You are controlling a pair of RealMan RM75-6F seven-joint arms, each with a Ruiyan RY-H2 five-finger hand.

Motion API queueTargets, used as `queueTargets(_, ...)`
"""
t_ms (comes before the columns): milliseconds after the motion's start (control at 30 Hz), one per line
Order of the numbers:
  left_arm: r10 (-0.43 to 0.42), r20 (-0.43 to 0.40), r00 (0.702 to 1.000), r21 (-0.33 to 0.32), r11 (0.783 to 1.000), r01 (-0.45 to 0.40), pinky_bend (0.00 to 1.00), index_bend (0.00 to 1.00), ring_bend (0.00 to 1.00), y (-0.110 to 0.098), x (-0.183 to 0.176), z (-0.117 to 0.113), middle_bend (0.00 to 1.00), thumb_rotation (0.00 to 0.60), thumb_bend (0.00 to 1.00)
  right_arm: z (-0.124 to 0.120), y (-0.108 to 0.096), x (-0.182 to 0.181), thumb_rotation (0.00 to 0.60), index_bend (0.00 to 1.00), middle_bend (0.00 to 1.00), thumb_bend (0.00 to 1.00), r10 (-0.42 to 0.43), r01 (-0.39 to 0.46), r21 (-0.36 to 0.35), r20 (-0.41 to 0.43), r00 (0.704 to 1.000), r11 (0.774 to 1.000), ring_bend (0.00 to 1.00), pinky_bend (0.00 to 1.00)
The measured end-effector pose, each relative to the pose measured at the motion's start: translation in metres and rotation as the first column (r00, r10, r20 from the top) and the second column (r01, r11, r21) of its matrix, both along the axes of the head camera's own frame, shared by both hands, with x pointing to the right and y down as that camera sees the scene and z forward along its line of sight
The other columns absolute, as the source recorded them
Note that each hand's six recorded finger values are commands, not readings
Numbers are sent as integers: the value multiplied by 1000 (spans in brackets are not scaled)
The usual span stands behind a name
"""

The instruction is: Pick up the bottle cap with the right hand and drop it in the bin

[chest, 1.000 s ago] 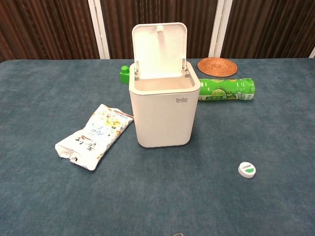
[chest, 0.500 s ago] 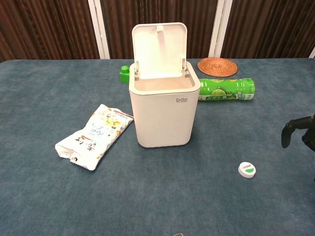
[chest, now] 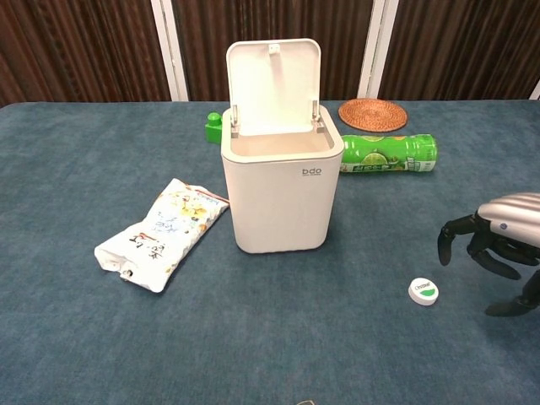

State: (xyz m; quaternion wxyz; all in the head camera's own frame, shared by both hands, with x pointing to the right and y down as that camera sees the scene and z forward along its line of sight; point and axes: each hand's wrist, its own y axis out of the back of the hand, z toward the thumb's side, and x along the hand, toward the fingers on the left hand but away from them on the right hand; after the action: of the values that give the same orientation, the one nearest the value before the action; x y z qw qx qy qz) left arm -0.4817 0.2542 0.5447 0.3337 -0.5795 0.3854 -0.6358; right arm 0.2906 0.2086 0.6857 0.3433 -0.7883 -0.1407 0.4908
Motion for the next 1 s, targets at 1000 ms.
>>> queueTargets(1000, 0, -13, 1000, 6, 1000, 0, 397, 150, 186, 0, -1, -2, 141, 600, 458, 35, -9, -20, 600, 588, 903, 237, 6, -5, -62, 14, 1000, 998, 908, 1000)
